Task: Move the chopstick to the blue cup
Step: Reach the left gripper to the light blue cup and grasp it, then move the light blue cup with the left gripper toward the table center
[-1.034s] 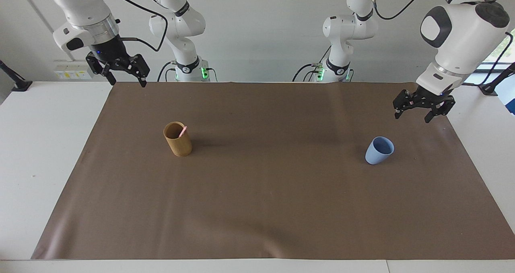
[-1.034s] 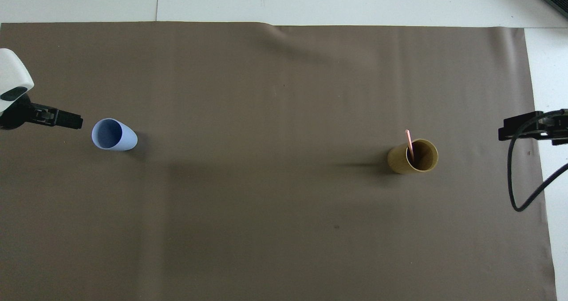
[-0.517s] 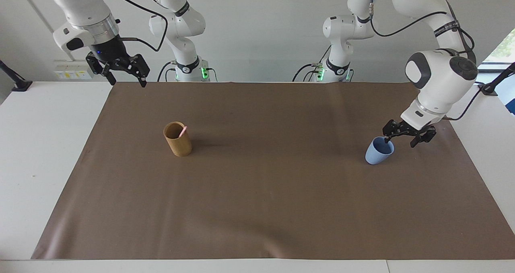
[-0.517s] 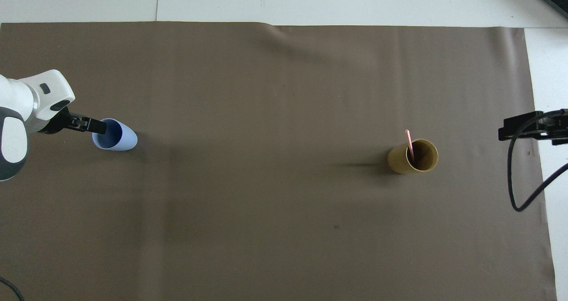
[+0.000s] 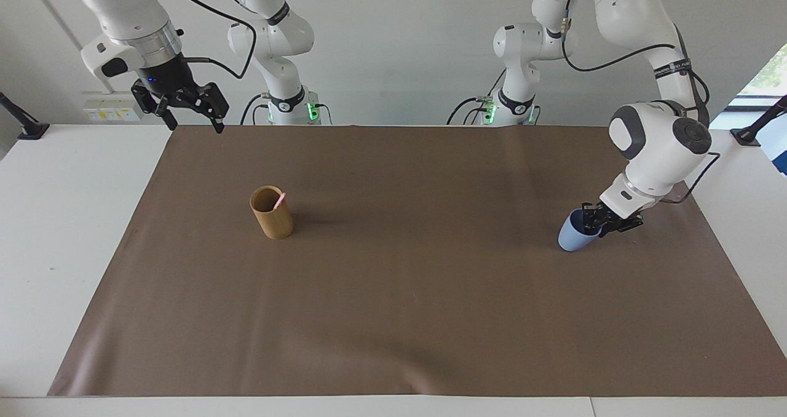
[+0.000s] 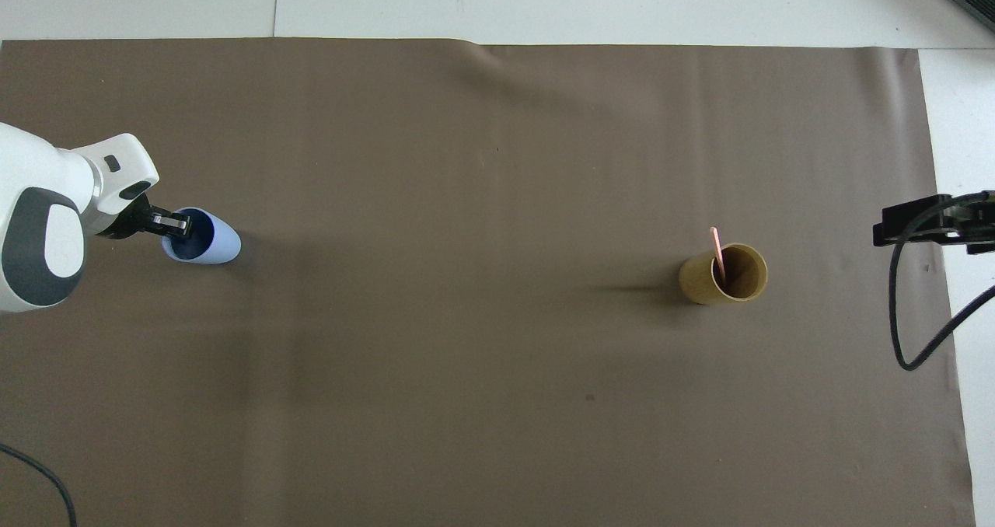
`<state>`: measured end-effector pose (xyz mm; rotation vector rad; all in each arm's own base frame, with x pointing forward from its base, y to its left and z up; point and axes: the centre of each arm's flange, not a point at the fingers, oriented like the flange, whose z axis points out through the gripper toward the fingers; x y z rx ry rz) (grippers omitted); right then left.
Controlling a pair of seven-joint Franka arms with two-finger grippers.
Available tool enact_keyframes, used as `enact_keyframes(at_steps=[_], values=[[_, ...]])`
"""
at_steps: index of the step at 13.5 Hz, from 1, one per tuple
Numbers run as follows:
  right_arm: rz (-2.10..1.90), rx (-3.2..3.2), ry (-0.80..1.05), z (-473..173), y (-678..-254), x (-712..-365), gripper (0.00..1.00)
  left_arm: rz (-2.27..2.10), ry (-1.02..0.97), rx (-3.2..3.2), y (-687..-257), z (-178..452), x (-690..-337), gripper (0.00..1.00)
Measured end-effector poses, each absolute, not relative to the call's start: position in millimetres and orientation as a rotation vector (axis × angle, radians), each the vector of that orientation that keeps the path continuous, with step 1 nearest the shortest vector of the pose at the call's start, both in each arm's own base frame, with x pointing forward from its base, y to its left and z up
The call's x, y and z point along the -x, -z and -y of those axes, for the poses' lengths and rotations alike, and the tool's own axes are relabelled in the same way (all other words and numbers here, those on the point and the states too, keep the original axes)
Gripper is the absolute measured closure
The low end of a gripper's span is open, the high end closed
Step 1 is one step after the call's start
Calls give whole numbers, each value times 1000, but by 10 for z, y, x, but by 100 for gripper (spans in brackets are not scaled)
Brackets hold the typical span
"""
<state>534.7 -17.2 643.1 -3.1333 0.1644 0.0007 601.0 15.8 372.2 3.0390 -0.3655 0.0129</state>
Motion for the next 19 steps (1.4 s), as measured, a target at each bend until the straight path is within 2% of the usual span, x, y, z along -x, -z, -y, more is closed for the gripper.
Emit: enact_keyframes(at_steps=[1, 4, 7, 10, 14, 17, 19], values=[[-165, 3133, -4, 172, -6429, -5344, 0, 327, -24, -3011, -3727, -150, -6012, 95], [-163, 3133, -34, 196, -6415, -5321, 0, 300, -65, -2978, -3934, -28, -5988, 96], [-129, 3133, 1, 137, -6428, -5348, 0, 257, -49, -2968, -4164, 783, -5849, 96], [-117, 3133, 4, 119, -6419, -5353, 0, 192, -9, -2983, -4131, 1868, -5591, 96], [-103, 3133, 10, 119, -6418, -5354, 0, 81, -4, -3036, -3971, 3147, -5036, 96], [-101, 3133, 17, 119, -6419, -5358, 0, 74, 0, -3041, -3781, 3680, -4737, 96], [-57, 3133, 16, 103, -6412, -5359, 0, 100, 7, -3044, -3719, 3824, -4636, 95]])
